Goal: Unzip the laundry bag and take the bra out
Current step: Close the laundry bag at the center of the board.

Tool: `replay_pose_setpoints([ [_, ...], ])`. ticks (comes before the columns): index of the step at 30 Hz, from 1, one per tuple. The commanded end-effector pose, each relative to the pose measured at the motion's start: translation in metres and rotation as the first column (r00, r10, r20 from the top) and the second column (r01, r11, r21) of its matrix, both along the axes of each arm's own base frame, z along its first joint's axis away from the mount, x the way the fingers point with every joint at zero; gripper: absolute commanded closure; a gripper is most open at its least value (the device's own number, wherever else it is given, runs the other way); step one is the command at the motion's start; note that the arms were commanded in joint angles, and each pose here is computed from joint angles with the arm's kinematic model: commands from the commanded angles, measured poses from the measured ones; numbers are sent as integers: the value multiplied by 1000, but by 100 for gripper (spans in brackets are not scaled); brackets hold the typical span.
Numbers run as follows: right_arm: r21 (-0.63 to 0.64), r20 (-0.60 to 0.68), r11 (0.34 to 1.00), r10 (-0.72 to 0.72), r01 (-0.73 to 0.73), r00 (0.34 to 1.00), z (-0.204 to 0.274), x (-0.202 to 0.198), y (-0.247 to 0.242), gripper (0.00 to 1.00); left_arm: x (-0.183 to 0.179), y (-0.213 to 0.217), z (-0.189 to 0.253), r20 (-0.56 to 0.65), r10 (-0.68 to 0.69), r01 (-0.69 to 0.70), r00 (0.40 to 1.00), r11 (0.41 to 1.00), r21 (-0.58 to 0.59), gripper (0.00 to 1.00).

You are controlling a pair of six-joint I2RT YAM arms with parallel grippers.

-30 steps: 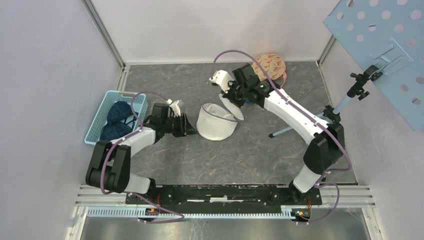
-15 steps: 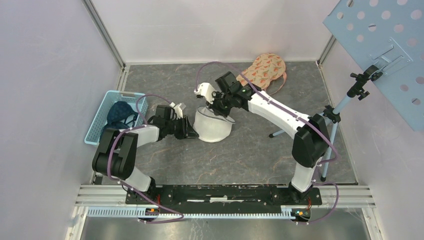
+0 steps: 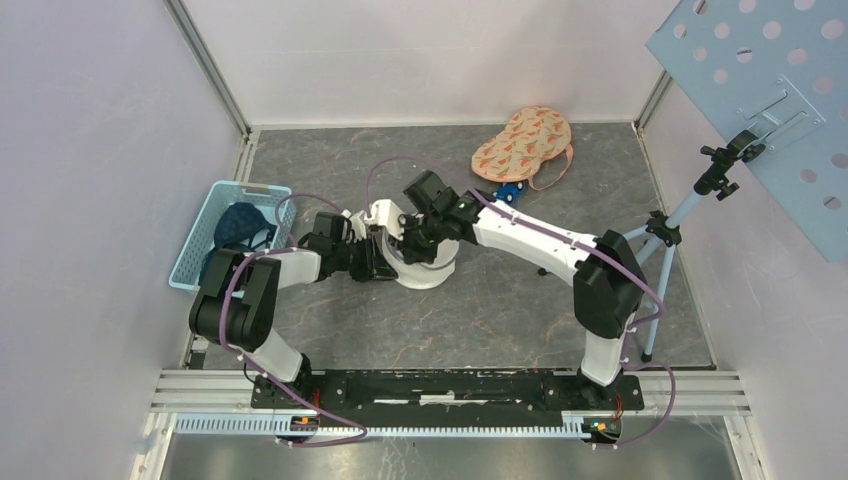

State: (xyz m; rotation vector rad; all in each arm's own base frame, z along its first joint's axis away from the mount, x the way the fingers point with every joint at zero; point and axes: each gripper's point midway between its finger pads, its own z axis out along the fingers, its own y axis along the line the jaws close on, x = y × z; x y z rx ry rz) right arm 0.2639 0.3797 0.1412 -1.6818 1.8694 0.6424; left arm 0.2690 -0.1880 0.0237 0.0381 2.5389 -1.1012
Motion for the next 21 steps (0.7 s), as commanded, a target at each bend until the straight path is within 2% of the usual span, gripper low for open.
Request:
replay_pose_setpoints([
  [1, 24, -58, 998, 52, -51, 997, -21, -20, 17, 100, 8, -8, 10, 16, 3, -2, 1000, 999, -52, 70],
  [10, -11, -82, 999, 44, -45, 996, -68, -18, 23, 100, 5, -6, 5, -11, 9, -10, 1000, 999, -45, 68],
  [17, -36, -85, 999, 30, -33, 996, -91, -14, 20, 100, 7, 15, -2, -20, 91, -90, 996, 995, 37, 60],
  [21, -12, -81, 999, 35, -36, 996, -87, -10, 22, 100, 11, 26, 4, 12, 121, -121, 993, 991, 54, 55],
])
